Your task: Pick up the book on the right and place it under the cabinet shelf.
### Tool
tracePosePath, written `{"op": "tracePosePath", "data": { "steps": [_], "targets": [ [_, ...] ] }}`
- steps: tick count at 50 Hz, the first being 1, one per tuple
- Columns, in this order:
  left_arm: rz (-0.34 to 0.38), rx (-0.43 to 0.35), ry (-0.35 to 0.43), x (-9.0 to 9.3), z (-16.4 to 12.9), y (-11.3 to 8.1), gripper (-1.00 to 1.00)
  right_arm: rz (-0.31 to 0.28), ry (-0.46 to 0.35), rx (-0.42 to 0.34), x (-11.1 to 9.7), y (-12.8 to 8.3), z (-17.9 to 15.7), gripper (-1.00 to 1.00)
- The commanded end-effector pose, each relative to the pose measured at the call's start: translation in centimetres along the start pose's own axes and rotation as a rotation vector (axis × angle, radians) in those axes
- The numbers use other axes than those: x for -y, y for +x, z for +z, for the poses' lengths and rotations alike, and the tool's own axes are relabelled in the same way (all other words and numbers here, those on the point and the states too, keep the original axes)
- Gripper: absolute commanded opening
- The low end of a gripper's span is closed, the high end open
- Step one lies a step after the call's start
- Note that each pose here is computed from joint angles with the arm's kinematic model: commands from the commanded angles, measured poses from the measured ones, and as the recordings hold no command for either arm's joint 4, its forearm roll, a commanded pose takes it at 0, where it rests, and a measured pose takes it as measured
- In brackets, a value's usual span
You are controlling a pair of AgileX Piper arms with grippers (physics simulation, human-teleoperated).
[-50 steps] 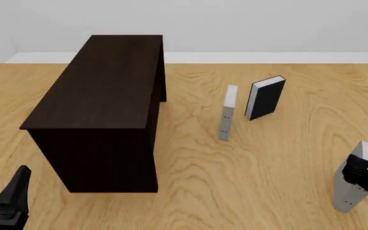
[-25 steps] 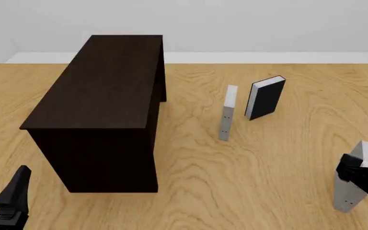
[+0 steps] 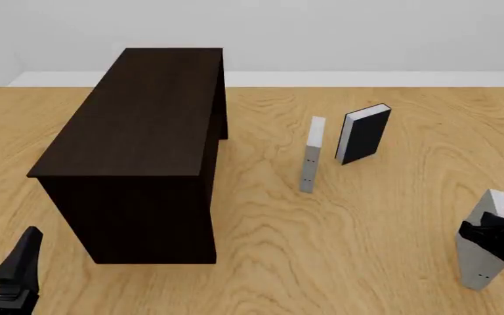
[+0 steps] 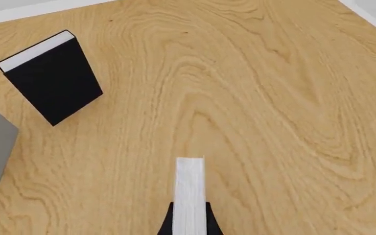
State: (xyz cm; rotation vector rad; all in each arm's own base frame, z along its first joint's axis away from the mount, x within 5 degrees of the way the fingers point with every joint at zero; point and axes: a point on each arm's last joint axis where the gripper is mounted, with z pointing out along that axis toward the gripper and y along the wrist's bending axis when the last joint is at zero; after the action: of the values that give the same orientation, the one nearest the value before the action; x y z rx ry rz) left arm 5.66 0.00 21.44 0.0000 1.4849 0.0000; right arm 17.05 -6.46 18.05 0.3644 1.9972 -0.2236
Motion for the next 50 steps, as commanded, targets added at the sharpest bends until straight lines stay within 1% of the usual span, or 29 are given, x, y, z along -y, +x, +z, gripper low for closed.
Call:
{"op": "tracePosePath", "data": {
  "steps": [1, 4, 7, 13, 21, 23, 24, 30, 31, 32, 35, 38, 39, 42, 44, 45, 46, 50],
  "targets": [
    [0.000, 0.000, 0.000, 0.0, 0.0, 0.0, 1.00, 0.031, -0.031, -0.008, -0.7, -0.2, -0.8, -1.00],
    [0.000, 0.000, 0.000, 0.0, 0.0, 0.0, 1.00, 0.017, -0.042, 0.015, -0.9, -0.8, -1.7, -1.00],
    [0.000, 0.000, 0.000, 0.0, 0.0, 0.0, 1.00, -0.022, -0.058, 0.046, -1.1, -1.6, -2.7, -1.00],
    [0.000, 0.000, 0.000, 0.0, 0.0, 0.0, 1.00, -0.045, -0.083, 0.081, -1.5, -2.8, -4.0, -1.00],
    [0.000, 0.000, 0.000, 0.0, 0.0, 0.0, 1.00, -0.035, -0.119, 0.145, -2.0, -4.9, -5.9, -1.00],
    [0.000, 0.000, 0.000, 0.0, 0.0, 0.0, 1.00, -0.023, -0.132, 0.155, -2.2, -5.4, -6.1, -1.00],
    [0.000, 0.000, 0.000, 0.0, 0.0, 0.0, 1.00, -0.005, -0.146, 0.159, -2.4, -5.5, -6.2, -1.00],
    [0.000, 0.000, 0.000, 0.0, 0.0, 0.0, 1.00, 0.016, -0.168, 0.186, -2.7, -6.3, -6.7, -1.00],
    [0.000, 0.000, 0.000, 0.0, 0.0, 0.0, 1.00, 0.024, -0.174, 0.187, -2.8, -6.3, -6.7, -1.00],
    [0.000, 0.000, 0.000, 0.0, 0.0, 0.0, 1.00, 0.043, -0.188, 0.190, -3.0, -6.4, -6.8, -1.00],
    [0.000, 0.000, 0.000, 0.0, 0.0, 0.0, 1.00, 0.057, -0.210, 0.200, -3.3, -6.7, -6.8, -1.00],
    [0.000, 0.000, 0.000, 0.0, 0.0, 0.0, 1.00, 0.085, -0.236, 0.211, -3.7, -7.0, -6.9, -1.00],
    [0.000, 0.000, 0.000, 0.0, 0.0, 0.0, 1.00, 0.111, -0.259, 0.211, -4.0, -7.0, -6.9, -1.00],
    [0.000, 0.000, 0.000, 0.0, 0.0, 0.0, 1.00, 0.136, -0.282, 0.214, -4.3, -7.2, -6.8, -1.00],
    [0.000, 0.000, 0.000, 0.0, 0.0, 0.0, 1.00, 0.170, -0.305, 0.213, -4.7, -7.3, -6.6, -1.00],
    [0.000, 0.000, 0.000, 0.0, 0.0, 0.0, 1.00, 0.176, -0.307, 0.216, -4.7, -7.4, -6.6, -1.00],
    [0.000, 0.000, 0.000, 0.0, 0.0, 0.0, 1.00, 0.204, -0.321, 0.212, -4.9, -7.3, -6.4, -1.00],
    [0.000, 0.000, 0.000, 0.0, 0.0, 0.0, 1.00, 0.269, -0.355, 0.204, -5.5, -7.1, -6.0, -1.00]
  ]
}}
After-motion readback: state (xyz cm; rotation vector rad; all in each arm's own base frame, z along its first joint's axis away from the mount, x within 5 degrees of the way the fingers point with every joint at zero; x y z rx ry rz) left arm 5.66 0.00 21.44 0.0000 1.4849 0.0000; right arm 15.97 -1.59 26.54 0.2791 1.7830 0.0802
